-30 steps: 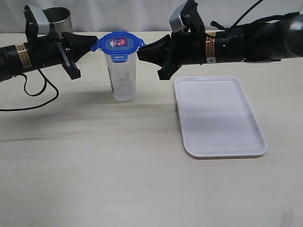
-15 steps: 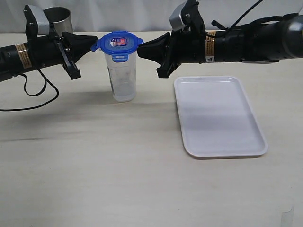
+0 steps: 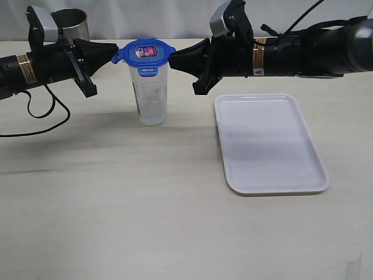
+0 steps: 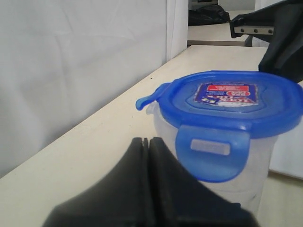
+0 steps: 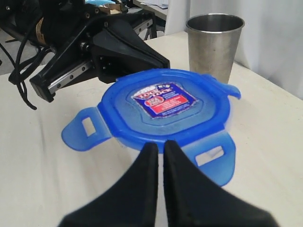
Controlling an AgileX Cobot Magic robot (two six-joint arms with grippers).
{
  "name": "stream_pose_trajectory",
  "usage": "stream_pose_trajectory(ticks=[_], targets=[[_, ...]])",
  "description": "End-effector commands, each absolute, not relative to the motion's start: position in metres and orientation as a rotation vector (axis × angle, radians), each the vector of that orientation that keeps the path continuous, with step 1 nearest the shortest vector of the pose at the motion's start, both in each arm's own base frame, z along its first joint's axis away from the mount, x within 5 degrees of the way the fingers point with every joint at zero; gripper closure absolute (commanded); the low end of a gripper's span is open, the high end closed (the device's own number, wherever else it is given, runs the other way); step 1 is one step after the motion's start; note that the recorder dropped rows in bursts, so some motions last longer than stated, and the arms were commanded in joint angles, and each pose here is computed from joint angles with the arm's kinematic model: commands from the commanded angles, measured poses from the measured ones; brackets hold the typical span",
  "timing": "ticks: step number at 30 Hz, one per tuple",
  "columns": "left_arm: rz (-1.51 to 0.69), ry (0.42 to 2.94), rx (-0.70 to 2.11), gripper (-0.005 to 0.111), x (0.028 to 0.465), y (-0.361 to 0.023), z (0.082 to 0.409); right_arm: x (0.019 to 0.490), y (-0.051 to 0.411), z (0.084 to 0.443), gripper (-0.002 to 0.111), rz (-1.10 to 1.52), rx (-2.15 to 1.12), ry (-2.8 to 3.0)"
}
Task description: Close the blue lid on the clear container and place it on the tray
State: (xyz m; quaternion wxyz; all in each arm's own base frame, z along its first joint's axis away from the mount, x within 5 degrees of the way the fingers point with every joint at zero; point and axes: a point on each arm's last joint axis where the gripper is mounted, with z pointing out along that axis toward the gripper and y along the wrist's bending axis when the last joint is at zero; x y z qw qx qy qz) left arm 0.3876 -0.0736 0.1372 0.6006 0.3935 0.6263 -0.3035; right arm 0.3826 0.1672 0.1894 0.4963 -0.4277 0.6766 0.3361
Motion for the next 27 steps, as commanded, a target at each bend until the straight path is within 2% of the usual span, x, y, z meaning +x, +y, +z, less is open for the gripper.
stream_pose_trajectory(ticks=[1, 12, 23, 27], targets=[[-0.707, 1.441, 0.903, 0.107, 0.389, -0.073, 0.138, 0.382, 0.168, 0.191, 0.104, 0.831, -1.034, 1.618], [-0.700, 1.447, 0.890, 0.107, 0.390, -0.073, 0.138, 0.382, 0.168, 0.191, 0.104, 0.831, -1.033, 1.618], [-0.697, 1.446, 0.872, 0.107, 0.391, -0.072, 0.139, 0.377, 0.165, 0.211, 0.104, 0.796, -1.065, 1.617], [-0.697, 1.446, 0.872, 0.107, 0.391, -0.072, 0.139, 0.385, 0.161, 0.212, 0.104, 0.703, -1.002, 1.631]])
